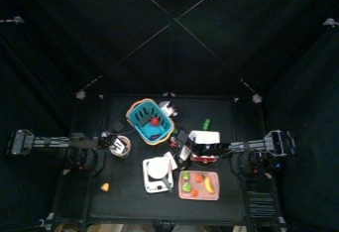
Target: Grab egg
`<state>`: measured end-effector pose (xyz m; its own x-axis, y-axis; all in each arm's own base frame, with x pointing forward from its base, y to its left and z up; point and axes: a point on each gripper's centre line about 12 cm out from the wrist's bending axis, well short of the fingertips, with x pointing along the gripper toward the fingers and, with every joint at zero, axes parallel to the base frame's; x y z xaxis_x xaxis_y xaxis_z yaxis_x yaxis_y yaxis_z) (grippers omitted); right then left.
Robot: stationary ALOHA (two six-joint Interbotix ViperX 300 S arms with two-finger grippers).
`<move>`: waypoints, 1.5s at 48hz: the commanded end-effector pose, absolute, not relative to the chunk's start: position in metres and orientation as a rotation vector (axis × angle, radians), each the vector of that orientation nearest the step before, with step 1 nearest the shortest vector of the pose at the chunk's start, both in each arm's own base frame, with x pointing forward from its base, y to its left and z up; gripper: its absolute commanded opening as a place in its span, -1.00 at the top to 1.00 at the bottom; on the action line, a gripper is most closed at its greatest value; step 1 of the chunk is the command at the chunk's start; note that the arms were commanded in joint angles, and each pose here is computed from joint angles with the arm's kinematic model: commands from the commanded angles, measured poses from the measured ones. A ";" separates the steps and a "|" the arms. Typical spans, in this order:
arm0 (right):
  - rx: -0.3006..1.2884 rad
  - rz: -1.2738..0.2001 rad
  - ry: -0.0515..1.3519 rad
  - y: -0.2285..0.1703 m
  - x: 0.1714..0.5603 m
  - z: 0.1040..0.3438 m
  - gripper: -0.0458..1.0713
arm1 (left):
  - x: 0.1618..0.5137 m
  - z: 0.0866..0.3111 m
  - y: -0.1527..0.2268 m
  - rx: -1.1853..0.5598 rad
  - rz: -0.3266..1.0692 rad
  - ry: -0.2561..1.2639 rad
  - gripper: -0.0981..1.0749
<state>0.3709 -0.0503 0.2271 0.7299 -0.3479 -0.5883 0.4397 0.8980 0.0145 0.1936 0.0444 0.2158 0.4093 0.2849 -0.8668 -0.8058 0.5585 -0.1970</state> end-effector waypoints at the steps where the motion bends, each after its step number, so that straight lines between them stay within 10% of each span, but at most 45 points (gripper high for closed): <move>1: 0.161 -0.433 0.569 -0.052 0.371 0.244 -0.67 | 0.194 0.215 0.048 -0.726 0.830 0.857 -0.47; 72: 0.148 -0.440 0.571 -0.067 0.369 0.238 -0.67 | 0.208 0.148 0.061 -1.023 1.110 0.774 -0.76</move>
<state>0.3689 -0.0653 0.2253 0.7316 -0.3580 -0.5801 0.4414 0.8973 0.0029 0.2012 0.0599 0.1469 0.2638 0.3430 -0.9015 -0.9643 0.1145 -0.2387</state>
